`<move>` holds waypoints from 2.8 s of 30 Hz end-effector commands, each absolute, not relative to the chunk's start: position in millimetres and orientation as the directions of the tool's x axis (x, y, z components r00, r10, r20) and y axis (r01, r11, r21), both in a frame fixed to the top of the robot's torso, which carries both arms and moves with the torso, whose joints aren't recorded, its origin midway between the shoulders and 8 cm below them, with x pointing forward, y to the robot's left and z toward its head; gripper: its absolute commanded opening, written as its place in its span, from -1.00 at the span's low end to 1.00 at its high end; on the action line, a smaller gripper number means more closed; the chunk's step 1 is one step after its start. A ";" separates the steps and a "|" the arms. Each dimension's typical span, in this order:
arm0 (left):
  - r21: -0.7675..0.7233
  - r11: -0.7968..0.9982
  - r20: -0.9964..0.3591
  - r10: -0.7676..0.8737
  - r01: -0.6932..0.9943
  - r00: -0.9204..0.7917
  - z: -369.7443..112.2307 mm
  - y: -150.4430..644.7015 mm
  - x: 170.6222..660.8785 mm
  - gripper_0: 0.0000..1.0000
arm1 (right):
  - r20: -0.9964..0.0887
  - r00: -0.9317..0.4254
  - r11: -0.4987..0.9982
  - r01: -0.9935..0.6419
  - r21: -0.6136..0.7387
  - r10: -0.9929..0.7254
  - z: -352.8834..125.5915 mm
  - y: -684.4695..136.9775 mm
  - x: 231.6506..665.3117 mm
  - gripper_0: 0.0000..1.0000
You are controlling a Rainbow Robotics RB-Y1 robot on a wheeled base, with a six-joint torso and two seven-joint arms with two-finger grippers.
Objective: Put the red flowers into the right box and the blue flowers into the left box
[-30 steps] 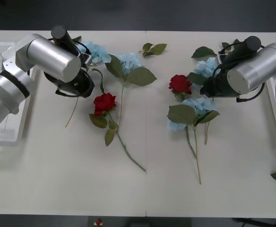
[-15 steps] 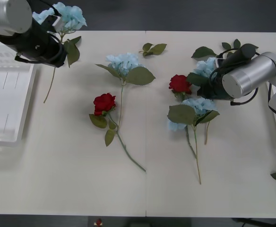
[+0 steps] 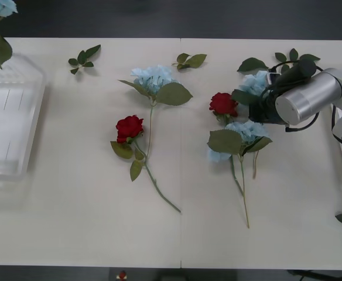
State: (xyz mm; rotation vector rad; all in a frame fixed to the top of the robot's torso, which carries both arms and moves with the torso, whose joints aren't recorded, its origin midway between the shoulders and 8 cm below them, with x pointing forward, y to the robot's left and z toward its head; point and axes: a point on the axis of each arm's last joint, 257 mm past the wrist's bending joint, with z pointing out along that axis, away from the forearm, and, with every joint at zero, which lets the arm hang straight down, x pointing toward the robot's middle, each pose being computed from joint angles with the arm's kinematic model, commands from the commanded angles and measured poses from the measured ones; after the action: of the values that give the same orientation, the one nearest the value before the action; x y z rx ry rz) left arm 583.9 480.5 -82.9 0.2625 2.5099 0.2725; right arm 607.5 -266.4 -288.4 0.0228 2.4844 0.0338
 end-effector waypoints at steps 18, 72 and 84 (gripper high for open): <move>0.299 0.954 -0.463 0.147 0.002 -0.874 -144.9 587.1 555.1 -1.00 | -0.668 -0.745 0.999 -0.034 0.037 -0.001 -255.8 -299.5 621.3 -1.00; 0.051 0.939 -0.536 0.314 0.340 -0.784 -115.8 498.2 540.3 1.00 | -0.937 -0.290 0.252 -0.909 0.333 0.193 14.1 69.8 535.2 -1.00; -0.185 0.673 -0.709 0.414 0.717 -0.571 -74.5 373.6 511.4 1.00 | -0.935 -0.242 0.207 -0.932 0.299 0.259 41.8 96.5 521.2 -1.00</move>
State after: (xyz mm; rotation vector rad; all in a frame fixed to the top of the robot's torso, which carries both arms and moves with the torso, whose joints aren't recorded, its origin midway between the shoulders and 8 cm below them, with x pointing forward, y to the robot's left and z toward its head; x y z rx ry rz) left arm 517.9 378.5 -98.4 0.7512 2.3302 -0.6139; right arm 535.8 81.8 -6.5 -0.6344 1.4593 1.3345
